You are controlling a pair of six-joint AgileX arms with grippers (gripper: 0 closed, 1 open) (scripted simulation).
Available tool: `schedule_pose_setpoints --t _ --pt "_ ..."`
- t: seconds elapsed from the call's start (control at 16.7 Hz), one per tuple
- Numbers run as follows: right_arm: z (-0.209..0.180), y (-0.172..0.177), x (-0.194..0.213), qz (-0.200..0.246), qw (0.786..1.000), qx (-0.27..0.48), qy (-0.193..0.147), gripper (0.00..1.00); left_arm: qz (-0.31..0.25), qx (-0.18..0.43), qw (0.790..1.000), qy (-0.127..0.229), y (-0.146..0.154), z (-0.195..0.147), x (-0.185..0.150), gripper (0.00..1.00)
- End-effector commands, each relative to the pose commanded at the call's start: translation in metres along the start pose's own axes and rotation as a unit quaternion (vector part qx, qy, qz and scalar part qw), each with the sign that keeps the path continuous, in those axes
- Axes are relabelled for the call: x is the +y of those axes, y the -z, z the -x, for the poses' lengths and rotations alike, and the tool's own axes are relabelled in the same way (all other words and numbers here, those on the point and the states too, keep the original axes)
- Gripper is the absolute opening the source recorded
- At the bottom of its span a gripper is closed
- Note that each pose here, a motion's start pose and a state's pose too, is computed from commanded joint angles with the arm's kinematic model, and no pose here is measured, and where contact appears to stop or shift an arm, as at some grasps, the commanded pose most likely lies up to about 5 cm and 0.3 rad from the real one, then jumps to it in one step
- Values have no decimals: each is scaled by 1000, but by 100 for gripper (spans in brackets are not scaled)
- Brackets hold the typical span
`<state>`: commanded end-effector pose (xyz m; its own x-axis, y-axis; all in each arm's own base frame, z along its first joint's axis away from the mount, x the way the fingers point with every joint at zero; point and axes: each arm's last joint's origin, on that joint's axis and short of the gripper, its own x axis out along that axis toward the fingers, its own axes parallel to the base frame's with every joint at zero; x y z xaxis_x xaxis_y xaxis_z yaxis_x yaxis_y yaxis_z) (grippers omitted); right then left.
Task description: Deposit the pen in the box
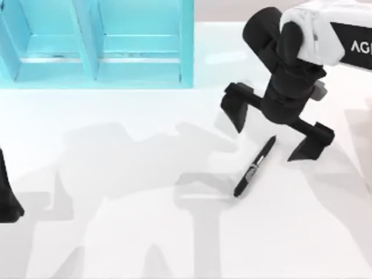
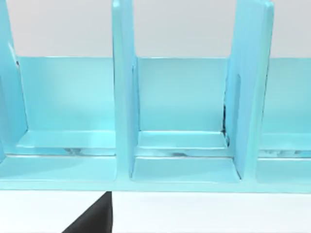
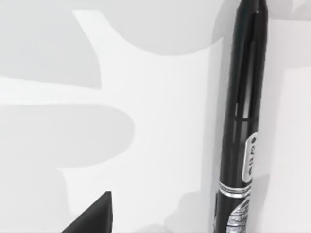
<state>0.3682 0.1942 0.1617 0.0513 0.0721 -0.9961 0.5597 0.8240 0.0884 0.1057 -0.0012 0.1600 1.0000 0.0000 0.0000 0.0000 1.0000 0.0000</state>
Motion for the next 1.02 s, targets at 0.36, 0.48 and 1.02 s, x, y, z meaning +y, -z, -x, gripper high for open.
schedule_pose_setpoints --t 0.36,0.48,1.02 --pt "-71 1 -1 0 1000 -1 -2 100 0 0 1000 0 0 0 0 100" --pt "-76 1 -1 0 1000 0 -1 100 0 0 1000 0 0 0 0 100" --pt "-76 1 -1 0 1000 0 -1 55 0 0 1000 0 0 0 0 100"
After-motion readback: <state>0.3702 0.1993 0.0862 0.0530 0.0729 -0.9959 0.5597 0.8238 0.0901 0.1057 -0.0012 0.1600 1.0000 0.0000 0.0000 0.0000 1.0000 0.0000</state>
